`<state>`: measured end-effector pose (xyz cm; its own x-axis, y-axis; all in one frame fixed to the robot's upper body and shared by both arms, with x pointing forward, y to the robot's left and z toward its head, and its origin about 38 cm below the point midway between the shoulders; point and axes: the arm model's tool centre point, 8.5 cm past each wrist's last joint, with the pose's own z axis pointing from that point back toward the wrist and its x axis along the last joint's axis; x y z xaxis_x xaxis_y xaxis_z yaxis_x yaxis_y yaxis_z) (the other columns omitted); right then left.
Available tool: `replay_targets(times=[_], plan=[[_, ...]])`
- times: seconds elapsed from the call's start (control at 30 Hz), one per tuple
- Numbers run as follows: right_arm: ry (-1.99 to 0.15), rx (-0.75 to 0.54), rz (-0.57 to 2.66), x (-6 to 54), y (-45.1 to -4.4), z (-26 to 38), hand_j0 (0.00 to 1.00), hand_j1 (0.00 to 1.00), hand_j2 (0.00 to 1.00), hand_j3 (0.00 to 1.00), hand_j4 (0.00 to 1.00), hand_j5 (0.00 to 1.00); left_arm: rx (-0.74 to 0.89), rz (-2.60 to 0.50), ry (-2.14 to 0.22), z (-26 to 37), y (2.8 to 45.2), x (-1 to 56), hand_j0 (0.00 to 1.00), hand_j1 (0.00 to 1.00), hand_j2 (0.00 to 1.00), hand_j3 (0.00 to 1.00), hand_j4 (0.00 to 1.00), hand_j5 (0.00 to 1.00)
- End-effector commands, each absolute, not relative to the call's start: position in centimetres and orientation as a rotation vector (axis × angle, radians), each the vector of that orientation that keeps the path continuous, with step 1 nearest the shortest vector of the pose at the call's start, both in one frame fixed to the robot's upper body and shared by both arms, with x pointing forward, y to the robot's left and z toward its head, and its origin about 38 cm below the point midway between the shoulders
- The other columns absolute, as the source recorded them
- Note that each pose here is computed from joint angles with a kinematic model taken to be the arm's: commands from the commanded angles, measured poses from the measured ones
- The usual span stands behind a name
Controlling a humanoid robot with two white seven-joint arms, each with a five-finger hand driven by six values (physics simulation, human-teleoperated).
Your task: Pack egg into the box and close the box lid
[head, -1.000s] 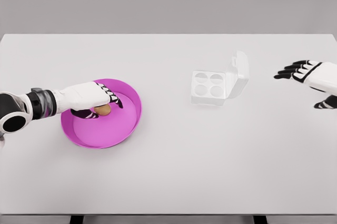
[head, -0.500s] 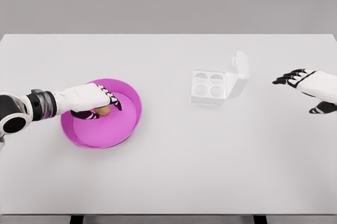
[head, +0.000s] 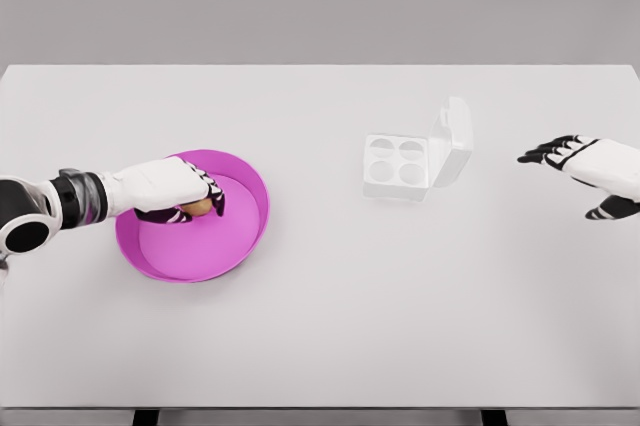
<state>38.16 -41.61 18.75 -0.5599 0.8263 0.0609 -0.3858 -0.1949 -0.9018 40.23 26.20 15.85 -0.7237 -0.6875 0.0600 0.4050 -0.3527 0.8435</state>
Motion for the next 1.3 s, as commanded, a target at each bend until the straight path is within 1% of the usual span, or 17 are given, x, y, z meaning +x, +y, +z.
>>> replay_targets(times=[0.0, 0.13, 0.27, 0.47, 1.03, 1.27], plan=[[-1.219, -0.57, 1.851, 38.2, -41.8, 18.7, 1.0, 1.0, 1.0, 1.0, 1.0, 1.0, 0.401, -2.102, -1.193, 15.9, 26.2, 40.2, 0.46, 0.46, 0.46, 0.46, 0.46, 0.46], [-1.22, -0.571, 1.852, 38.2, -41.7, 18.7, 1.0, 1.0, 1.0, 1.0, 1.0, 1.0, 0.408, -2.101, -1.201, 16.2, 26.2, 40.3, 0.4, 0.4, 0.4, 0.4, 0.4, 0.4], [-1.22, -0.571, 1.852, 38.2, -41.7, 18.7, 1.0, 1.0, 1.0, 1.0, 1.0, 1.0, 0.413, -2.099, -1.213, 16.6, 26.1, 40.4, 0.37, 0.37, 0.37, 0.37, 0.37, 0.37], [-1.228, -0.589, 1.847, 38.2, -42.0, 19.4, 1.0, 1.0, 1.0, 1.0, 1.0, 1.0, 0.423, -2.109, -1.251, 17.6, 25.5, 40.1, 0.34, 0.34, 0.34, 0.34, 0.34, 0.34], [-1.222, -0.587, 1.837, 38.2, -42.2, 19.1, 1.0, 1.0, 1.0, 1.0, 1.0, 1.0, 0.466, -2.129, -1.317, 19.9, 24.3, 40.4, 0.33, 0.33, 0.33, 0.33, 0.33, 0.33], [-1.222, -0.585, 1.839, 38.2, -42.1, 19.1, 1.0, 1.0, 1.0, 1.0, 1.0, 1.0, 0.461, -2.118, -1.382, 20.7, 22.6, 40.8, 0.33, 0.33, 0.33, 0.33, 0.33, 0.33]])
